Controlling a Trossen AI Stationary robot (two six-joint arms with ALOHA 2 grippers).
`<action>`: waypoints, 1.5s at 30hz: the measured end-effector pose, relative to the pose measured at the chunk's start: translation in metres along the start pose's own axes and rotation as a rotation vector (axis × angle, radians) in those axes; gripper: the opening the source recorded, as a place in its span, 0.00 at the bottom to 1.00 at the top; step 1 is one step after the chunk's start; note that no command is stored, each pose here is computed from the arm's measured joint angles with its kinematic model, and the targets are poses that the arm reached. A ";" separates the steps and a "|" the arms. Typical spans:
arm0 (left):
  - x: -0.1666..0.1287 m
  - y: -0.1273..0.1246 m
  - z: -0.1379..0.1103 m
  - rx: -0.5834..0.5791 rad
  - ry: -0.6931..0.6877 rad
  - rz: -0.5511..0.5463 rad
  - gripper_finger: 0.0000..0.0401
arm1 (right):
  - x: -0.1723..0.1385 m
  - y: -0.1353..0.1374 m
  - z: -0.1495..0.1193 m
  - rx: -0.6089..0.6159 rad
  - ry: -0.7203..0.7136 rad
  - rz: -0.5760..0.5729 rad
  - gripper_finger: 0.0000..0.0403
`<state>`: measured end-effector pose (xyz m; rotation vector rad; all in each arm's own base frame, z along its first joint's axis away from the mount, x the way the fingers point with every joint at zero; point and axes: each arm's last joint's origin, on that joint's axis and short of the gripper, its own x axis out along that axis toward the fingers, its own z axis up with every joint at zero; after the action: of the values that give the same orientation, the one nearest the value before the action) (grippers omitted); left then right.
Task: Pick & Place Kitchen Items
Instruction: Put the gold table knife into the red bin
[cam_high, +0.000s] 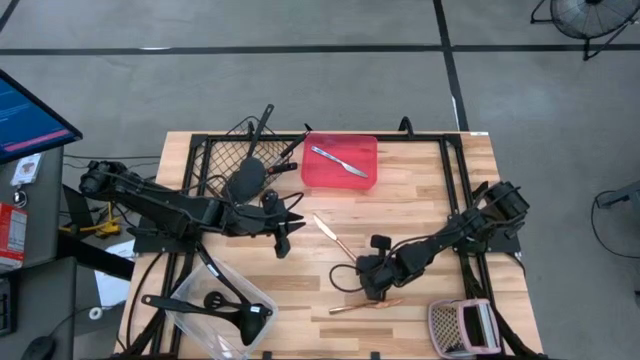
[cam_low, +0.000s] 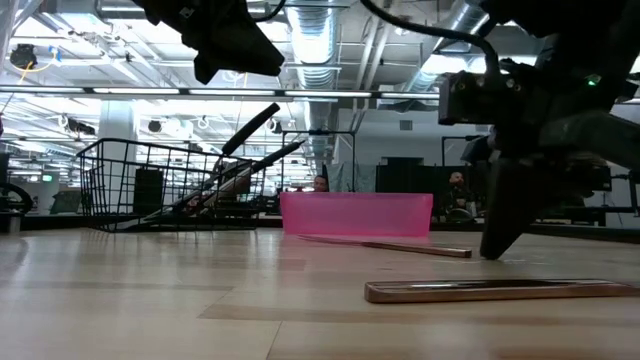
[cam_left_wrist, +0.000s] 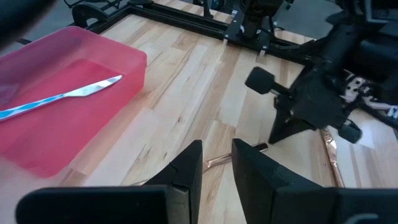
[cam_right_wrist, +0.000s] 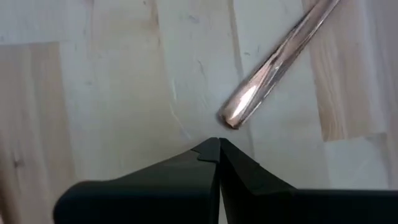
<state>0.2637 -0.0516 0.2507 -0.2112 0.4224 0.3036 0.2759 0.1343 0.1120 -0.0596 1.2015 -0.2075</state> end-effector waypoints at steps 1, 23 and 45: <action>0.000 0.000 0.000 -0.002 0.001 -0.008 0.19 | -0.001 -0.001 0.000 0.000 -0.001 0.001 0.00; 0.000 -0.001 0.000 -0.004 0.007 -0.021 0.19 | 0.011 -0.006 0.019 0.005 -0.041 0.042 0.00; 0.000 -0.001 0.000 -0.003 0.016 -0.037 0.19 | 0.011 -0.034 0.006 0.057 0.100 -0.205 0.00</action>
<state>0.2638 -0.0527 0.2504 -0.2246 0.4337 0.2669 0.2814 0.0981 0.1093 -0.1237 1.2882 -0.4286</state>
